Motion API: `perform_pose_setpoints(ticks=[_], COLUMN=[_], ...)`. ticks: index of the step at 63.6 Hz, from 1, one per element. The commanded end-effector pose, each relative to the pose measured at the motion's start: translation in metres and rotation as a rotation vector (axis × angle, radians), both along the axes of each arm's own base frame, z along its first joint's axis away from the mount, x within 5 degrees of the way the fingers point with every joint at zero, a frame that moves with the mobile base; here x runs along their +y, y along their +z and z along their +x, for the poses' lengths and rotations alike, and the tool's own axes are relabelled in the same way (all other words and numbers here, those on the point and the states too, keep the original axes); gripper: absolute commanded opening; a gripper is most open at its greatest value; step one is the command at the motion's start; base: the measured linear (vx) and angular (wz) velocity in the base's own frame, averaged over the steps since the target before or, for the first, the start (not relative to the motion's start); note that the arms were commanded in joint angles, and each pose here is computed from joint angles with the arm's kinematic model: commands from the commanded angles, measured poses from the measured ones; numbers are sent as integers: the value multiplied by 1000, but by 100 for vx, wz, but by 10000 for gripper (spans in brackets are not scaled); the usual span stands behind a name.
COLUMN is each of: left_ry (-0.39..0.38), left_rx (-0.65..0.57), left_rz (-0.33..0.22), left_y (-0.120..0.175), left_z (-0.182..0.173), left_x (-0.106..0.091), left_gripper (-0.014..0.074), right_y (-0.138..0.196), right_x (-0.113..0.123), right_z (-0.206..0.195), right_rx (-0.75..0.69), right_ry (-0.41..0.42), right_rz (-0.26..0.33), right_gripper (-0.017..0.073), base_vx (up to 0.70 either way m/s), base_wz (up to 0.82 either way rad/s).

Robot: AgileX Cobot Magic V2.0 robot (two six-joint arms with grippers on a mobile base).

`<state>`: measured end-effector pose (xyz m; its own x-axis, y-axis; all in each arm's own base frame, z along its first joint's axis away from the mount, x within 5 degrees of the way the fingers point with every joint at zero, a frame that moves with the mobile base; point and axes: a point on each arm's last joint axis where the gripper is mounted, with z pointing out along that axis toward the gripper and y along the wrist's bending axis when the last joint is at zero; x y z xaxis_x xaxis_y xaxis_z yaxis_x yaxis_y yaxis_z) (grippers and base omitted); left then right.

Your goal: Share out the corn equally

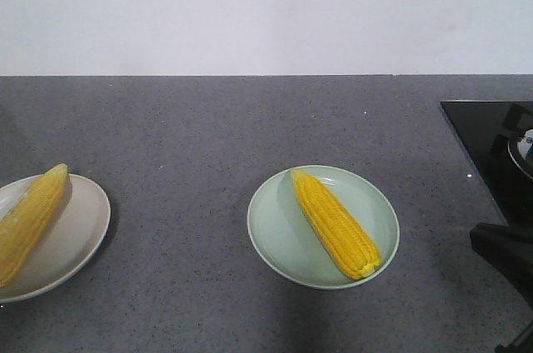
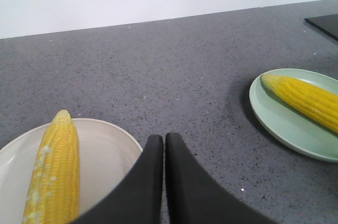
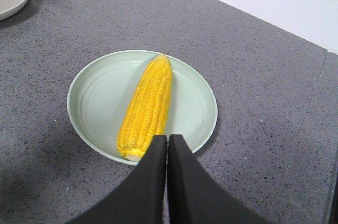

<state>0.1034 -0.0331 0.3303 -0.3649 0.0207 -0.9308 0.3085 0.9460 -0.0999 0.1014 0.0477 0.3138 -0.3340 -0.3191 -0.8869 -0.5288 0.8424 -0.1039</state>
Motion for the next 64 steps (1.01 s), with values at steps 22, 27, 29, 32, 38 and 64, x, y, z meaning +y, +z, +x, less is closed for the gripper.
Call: perform_pose_setpoints(ticks=[22, 27, 29, 32, 38, 64], left_ry=[16, 16, 16, 16, 16, 108], left_rx=[-70, -70, -70, -70, -69, -251], left_rz=[-38, -38, -38, -38, -38, 38], left_y=[13, 13, 13, 13, 13, -47], left_z=[2, 2, 2, 2, 2, -28], left_x=[0, 0, 0, 0, 0, 15], left_gripper=[-8, -8, -8, -8, -8, -7], right_y=[13, 13, 13, 13, 13, 13], right_x=[-1, -1, -1, -1, -1, -1], right_z=[3, 3, 3, 3, 3, 3], right_rx=[-75, -75, -75, -75, -75, -76], right_ry=[-20, -20, -20, -20, -20, -20], right_rz=[30, 30, 30, 30, 30, 30], right_gripper=[-4, -4, -4, -4, -4, -4], base_vx=[0, 0, 0, 0, 0, 0], base_wz=[0, 0, 0, 0, 0, 0])
